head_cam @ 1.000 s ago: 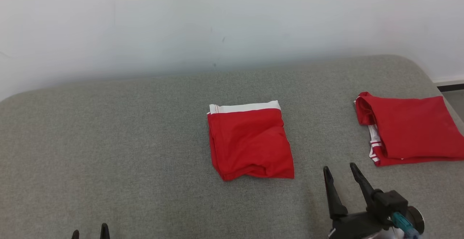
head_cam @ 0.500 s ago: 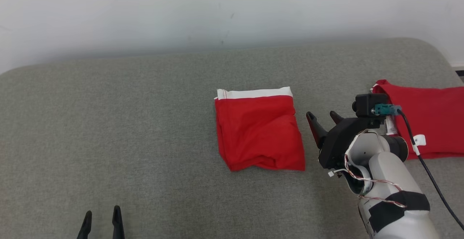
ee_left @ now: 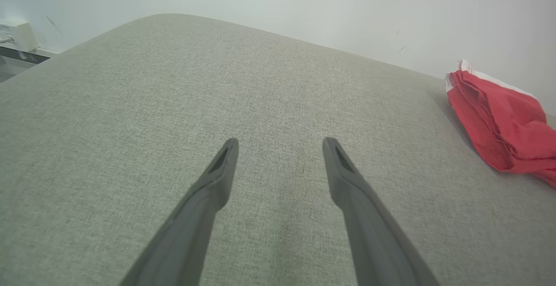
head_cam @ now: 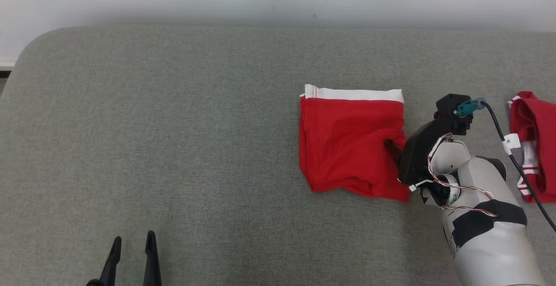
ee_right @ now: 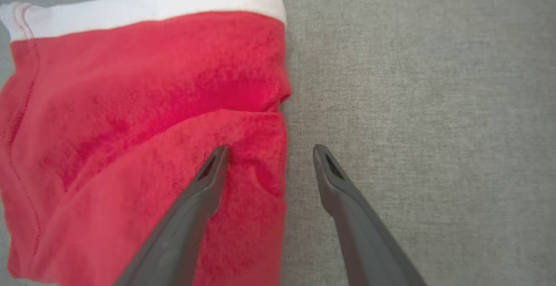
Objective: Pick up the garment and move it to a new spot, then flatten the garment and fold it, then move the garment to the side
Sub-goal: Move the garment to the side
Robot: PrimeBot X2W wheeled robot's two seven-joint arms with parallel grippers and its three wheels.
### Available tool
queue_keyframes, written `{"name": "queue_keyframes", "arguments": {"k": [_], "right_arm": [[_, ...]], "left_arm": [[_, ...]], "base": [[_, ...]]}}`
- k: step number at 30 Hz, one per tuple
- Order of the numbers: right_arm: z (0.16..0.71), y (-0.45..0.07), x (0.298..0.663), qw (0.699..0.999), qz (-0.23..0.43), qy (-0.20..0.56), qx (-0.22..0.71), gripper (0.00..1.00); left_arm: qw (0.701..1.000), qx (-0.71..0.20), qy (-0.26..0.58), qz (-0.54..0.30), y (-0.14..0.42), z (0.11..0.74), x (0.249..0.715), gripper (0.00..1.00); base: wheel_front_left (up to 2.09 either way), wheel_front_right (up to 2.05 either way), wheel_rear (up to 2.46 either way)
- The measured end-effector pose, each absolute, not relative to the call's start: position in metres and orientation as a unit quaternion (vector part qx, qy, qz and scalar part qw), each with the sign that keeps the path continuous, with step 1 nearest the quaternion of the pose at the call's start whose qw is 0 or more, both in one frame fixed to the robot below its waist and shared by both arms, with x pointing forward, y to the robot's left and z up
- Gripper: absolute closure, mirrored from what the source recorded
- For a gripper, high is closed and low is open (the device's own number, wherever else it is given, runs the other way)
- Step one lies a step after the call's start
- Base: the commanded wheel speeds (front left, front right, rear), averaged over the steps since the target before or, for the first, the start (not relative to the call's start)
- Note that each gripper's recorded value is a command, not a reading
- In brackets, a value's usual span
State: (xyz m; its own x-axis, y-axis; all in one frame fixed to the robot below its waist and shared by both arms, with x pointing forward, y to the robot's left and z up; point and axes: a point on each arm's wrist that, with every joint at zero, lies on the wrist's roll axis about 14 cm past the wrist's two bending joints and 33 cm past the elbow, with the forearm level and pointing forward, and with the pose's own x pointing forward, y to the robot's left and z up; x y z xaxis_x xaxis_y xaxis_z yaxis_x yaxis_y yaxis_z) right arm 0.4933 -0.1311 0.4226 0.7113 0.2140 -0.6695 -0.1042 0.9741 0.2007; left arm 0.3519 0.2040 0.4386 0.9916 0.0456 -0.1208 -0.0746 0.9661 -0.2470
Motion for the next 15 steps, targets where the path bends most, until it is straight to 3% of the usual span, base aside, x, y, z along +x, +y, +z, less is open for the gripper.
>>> {"name": "queue_keyframes", "arguments": {"k": [4,10,11,12,13,15], "right_arm": [[0.394,-0.120,0.488,0.895,0.097,0.431,0.062,0.00],[0.385,-0.114,0.492,0.882,0.110,0.458,0.026,0.00],[0.384,-0.113,0.493,0.879,0.112,0.463,0.019,0.53],[0.385,-0.113,0.494,0.879,0.113,0.462,0.012,0.95],[0.385,-0.112,0.495,0.879,0.115,0.462,0.003,1.00],[0.387,-0.109,0.498,0.879,0.122,0.460,-0.012,1.00]], "left_arm": [[0.989,-0.126,0.065,0.046,0.212,0.433,0.350,0.00],[0.988,-0.129,0.071,0.051,0.214,0.428,0.352,0.00],[0.988,-0.130,0.073,0.049,0.213,0.427,0.353,0.00],[0.987,-0.131,0.074,0.048,0.212,0.427,0.354,0.00],[0.988,-0.132,0.074,0.045,0.211,0.427,0.356,0.00],[0.987,-0.134,0.074,0.041,0.207,0.426,0.360,0.00]], "base": [[0.00,0.00,0.00],[0.00,0.00,0.00],[0.00,0.00,0.00],[0.00,0.00,0.00],[0.00,0.00,0.00],[0.00,0.00,0.00]]}}
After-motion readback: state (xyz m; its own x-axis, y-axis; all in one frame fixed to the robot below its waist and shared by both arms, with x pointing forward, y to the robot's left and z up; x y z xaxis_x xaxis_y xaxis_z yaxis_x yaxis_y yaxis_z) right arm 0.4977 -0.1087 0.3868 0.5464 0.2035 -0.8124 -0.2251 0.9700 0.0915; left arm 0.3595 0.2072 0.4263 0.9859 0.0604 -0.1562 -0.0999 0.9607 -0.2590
